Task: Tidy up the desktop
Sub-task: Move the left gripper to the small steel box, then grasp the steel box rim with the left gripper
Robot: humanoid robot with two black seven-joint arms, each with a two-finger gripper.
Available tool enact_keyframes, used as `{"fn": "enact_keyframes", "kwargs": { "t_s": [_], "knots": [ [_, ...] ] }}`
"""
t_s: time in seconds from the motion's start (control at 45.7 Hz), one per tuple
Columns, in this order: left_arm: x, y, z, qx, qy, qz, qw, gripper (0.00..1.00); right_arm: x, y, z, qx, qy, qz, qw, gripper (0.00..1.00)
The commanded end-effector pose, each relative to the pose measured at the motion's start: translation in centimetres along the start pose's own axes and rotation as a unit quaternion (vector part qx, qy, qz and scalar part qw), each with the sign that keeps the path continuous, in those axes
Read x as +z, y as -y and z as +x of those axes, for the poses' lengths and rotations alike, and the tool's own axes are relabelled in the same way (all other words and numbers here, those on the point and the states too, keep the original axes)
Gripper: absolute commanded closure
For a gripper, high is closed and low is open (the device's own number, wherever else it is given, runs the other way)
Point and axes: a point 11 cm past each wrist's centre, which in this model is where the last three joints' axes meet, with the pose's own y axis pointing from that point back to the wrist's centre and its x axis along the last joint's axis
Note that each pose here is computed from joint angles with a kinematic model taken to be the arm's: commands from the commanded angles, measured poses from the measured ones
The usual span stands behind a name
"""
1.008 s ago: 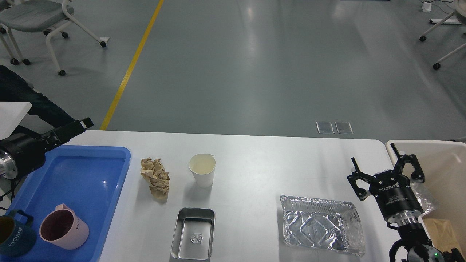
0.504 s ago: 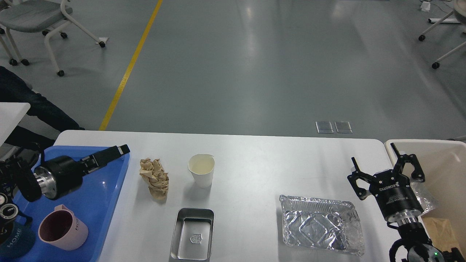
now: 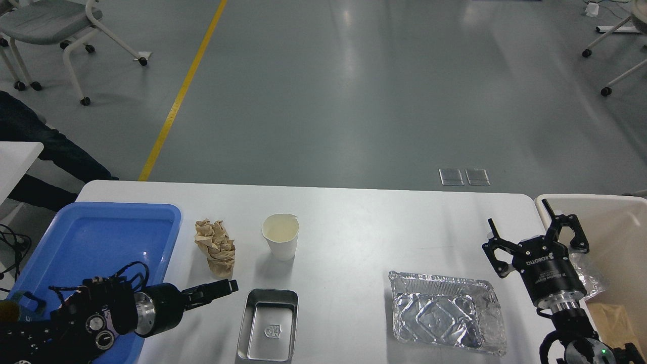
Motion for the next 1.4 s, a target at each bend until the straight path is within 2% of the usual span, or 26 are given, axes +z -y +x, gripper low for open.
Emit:
{"fn": "enact_keyframes", "kwargs": {
  "t_s": [0.0,0.285,0.482,0.613,0.745,0.854,1.183,1.38],
  "knots": [
    [0.2,1.2,-1.0,-0.013,0.006,0.007,1.0,0.04,0.0,0.1,0.0,0.0,0.0,0.0,1.0,0.0],
    [1.8,3.4,-2.2,-0.035,0.028,-0.001,0.999,0.07,0.0,0.1,0.0,0.0,0.0,0.001,1.0,0.0],
    [1.8,3.9,-3.3,-0.06,0.066,0.008,0.996,0.19,-0.1,0.1,0.0,-0.001,-0.001,0.001,1.0,0.0],
    [1.7,3.9,-3.2,-0.064,0.083,0.014,0.994,0.32,-0.1,0.3,-0.2,-0.004,-0.001,0.001,1.0,0.0],
    [1.5,3.8,-3.0,-0.063,0.083,0.02,0.994,0.71,-0.1,0.5,-0.4,-0.008,0.0,0.001,1.0,0.0],
    [1.5,3.7,-3.0,-0.062,0.083,0.02,0.994,0.86,-0.1,0.5,-0.4,-0.008,-0.001,0.001,1.0,0.0],
    [1.9,3.9,-3.3,-0.067,0.083,0.009,0.994,0.99,0.0,0.5,-0.4,-0.008,-0.006,0.0,1.0,0.0],
    [2.1,3.5,-2.1,-0.057,0.09,0.008,0.994,1.0,0.0,0.5,-0.4,-0.008,-0.006,0.0,1.0,0.0]
  ]
}}
